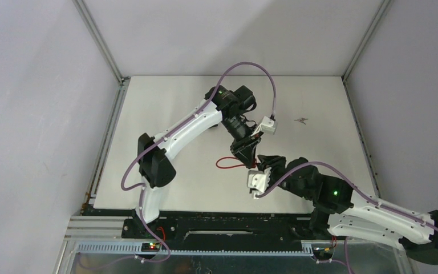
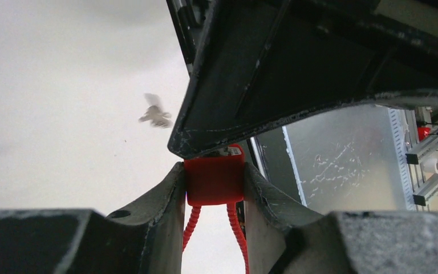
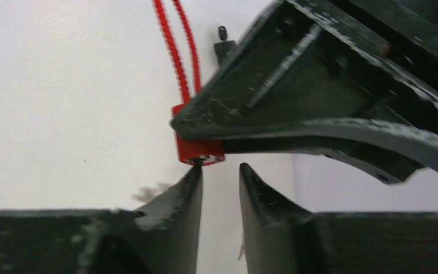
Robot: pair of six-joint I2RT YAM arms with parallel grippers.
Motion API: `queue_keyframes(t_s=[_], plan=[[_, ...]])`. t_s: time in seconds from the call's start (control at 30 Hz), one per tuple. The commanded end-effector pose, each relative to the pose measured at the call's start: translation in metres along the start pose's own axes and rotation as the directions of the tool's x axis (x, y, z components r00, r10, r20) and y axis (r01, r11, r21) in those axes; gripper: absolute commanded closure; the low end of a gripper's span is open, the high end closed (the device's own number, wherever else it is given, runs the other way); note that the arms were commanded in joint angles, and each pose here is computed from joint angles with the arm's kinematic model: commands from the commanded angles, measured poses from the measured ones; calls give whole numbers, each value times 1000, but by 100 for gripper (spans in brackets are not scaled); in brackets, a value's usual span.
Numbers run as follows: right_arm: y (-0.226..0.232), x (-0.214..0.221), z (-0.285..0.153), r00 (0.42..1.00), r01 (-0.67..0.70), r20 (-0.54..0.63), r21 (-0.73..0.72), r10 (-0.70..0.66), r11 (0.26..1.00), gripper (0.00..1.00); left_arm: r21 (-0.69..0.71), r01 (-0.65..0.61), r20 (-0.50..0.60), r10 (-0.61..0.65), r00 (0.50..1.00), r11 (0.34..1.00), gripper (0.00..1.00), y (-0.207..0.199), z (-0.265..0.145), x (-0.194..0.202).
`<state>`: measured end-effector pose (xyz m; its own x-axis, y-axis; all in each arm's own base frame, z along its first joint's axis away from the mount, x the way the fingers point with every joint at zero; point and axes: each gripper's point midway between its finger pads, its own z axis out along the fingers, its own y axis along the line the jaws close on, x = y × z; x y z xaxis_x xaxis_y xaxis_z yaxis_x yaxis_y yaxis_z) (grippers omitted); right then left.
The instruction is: Unlock with the key
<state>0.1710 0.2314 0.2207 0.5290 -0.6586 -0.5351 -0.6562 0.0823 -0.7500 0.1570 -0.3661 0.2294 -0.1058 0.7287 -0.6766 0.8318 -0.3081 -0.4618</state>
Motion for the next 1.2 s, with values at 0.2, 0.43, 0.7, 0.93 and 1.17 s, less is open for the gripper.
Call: queue_keyframes(t_s=[0.2, 0.43, 0.7, 0.93, 1.17], plan=[[-28, -14, -24, 985, -94, 152, 78, 81, 992, 51, 56, -128, 219, 112, 969, 990, 100, -10, -12, -43], [-34, -5, -37, 983, -129, 148, 109, 112, 986, 48, 46, -108, 206, 96, 974, 993, 100, -3, -11, -37], [-33, 7, -49, 976, -182, 136, 87, 169, 979, 42, -76, -78, 183, 91, 979, 994, 100, 23, -29, -27], [-42, 28, -53, 965, -256, 85, 135, 247, 957, 43, -239, -53, 91, 77, 993, 970, 100, 49, -36, 5], [-36, 69, -41, 919, -382, -55, 119, 390, 917, 43, -503, -19, -105, -39, 994, 864, 100, 97, -47, 67]])
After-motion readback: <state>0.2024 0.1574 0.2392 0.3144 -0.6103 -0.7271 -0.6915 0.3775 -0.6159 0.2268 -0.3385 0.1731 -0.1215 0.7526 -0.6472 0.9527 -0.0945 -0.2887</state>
